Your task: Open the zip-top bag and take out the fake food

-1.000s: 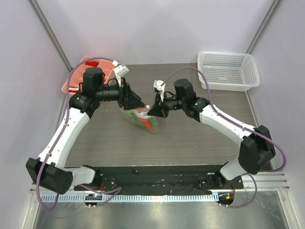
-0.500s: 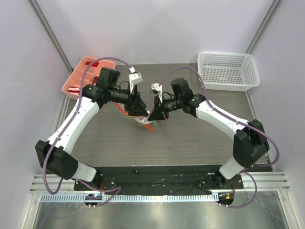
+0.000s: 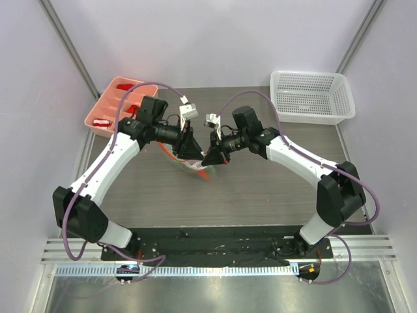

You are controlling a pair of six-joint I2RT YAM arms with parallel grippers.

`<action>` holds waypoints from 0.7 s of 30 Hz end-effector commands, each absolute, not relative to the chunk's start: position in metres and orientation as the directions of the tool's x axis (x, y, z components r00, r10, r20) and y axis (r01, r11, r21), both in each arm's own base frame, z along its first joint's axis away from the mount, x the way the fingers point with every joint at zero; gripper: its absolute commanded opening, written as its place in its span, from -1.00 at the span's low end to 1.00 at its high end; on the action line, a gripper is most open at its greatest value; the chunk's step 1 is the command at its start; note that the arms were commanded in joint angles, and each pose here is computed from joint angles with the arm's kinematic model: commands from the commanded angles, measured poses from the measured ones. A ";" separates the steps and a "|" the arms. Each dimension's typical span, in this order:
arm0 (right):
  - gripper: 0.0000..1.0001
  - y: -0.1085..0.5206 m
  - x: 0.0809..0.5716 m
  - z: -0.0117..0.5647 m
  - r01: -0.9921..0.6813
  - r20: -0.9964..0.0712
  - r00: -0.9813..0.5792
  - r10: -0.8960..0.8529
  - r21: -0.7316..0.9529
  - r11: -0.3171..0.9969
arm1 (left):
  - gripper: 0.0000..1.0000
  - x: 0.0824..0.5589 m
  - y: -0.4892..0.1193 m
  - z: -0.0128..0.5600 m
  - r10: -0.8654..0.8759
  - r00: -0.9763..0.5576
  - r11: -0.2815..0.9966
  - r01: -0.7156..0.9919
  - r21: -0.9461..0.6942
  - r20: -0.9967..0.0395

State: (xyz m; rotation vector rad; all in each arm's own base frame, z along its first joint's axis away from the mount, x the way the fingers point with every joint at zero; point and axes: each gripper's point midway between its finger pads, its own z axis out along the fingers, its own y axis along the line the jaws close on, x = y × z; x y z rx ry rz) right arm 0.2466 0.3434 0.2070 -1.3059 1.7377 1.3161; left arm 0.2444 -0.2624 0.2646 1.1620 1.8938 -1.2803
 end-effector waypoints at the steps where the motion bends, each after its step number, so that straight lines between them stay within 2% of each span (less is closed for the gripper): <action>1: -0.98 0.348 0.253 0.229 -0.951 -0.902 -0.295 -0.316 0.310 0.003 | -0.22 0.242 -0.264 0.274 0.316 -0.416 0.145 0.909 -0.390 -0.853; 9: -0.98 0.349 0.253 0.230 -0.948 -0.901 -0.302 -0.313 0.317 0.003 | -0.30 0.245 -0.265 0.279 0.290 -0.400 0.169 0.916 -0.365 -0.870; 16: -0.97 0.349 0.253 0.230 -0.947 -0.900 -0.306 -0.310 0.320 0.004 | -0.49 0.249 -0.265 0.280 0.279 -0.410 0.188 0.910 -0.369 -0.869; 21: -0.97 0.351 0.253 0.231 -0.946 -0.901 -0.309 -0.304 0.325 -0.001 | -0.56 0.250 -0.267 0.281 0.273 -0.423 0.193 0.904 -0.381 -0.864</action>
